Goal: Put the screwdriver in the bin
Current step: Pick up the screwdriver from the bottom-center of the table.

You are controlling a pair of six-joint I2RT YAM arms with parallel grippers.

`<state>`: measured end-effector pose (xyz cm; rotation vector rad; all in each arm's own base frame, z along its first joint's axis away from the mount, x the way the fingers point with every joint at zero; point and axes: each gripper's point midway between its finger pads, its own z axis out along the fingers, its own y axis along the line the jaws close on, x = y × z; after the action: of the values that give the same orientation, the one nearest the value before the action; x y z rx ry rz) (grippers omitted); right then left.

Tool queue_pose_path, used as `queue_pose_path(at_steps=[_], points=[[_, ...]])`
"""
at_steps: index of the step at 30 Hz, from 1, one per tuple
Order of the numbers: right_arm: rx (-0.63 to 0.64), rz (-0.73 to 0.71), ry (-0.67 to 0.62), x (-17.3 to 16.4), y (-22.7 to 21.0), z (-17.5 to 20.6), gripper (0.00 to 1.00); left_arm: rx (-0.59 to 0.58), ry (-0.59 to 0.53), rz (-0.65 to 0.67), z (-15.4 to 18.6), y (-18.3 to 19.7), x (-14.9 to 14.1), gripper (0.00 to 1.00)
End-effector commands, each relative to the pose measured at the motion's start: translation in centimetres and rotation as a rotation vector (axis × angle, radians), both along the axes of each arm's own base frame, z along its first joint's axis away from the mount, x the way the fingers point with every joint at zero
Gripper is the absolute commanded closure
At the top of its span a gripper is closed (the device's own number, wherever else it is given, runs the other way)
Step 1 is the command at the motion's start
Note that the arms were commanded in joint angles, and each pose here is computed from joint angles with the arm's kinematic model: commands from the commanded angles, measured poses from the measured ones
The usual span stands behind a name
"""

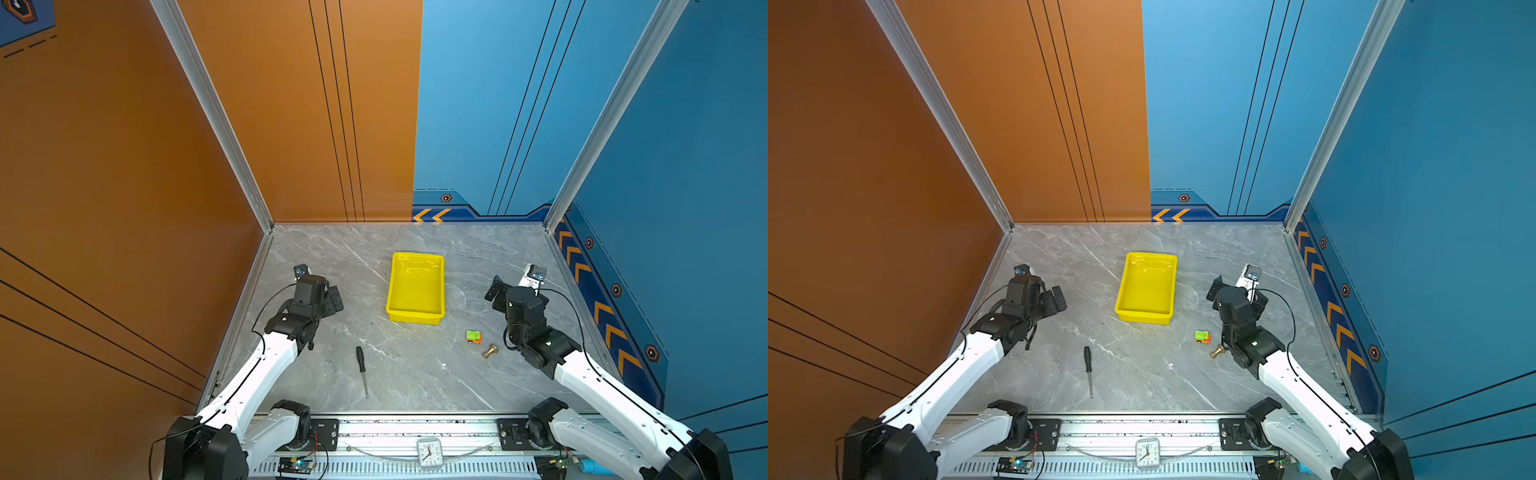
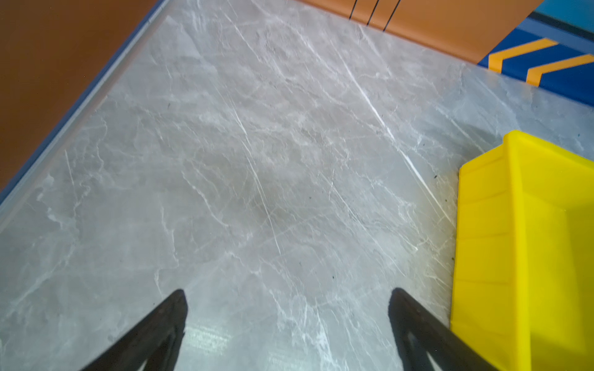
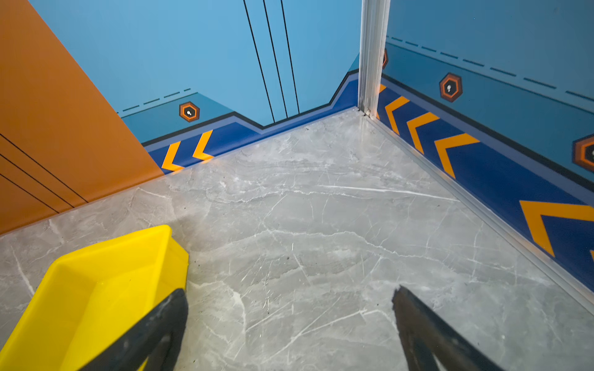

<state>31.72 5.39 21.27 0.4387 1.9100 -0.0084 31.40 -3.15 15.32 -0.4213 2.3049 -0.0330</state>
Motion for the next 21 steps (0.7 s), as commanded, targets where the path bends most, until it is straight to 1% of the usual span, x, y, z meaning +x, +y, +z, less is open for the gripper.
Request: queue_pose_path(at_steps=[1, 3, 6, 8, 12, 15, 18, 21], points=[[0.022, -0.013, 0.164, -2.2, 1.0, -3.1, 0.0, -0.007, 0.189, -0.016, -1.8, -1.0, -2.7, 0.02], [0.039, 0.039, 0.172, -2.1, 2.8, -3.0, 0.0, -0.014, 0.216, -0.059, -2.2, -1.9, -3.2, 0.02], [0.036, 0.12, 0.233, -1.7, 5.6, -3.2, 0.0, -0.02, 0.282, -0.121, -3.0, -3.1, -4.2, 0.02], [-0.004, 0.173, 0.26, -1.3, 7.4, -3.2, 0.0, -0.009, 0.333, -0.165, -3.5, -4.1, -5.1, 0.02], [-0.084, 0.303, 0.258, -1.6, 11.8, -2.4, 0.0, -0.02, 0.431, -0.246, -4.4, -6.1, -6.9, 0.02], [-0.128, 0.375, 0.27, -2.2, 14.1, -2.5, 0.0, -0.046, 0.491, -0.245, -5.7, -6.6, -8.3, 0.0], [-0.163, 0.432, 0.282, -3.2, 15.9, -2.9, 0.0, -0.058, 0.516, -0.241, -6.4, -6.9, -9.2, 0.0], [-0.174, 0.465, 0.292, -4.3, 16.9, -3.6, 0.0, -0.061, 0.534, -0.245, -6.9, -7.4, -9.9, 0.04]])
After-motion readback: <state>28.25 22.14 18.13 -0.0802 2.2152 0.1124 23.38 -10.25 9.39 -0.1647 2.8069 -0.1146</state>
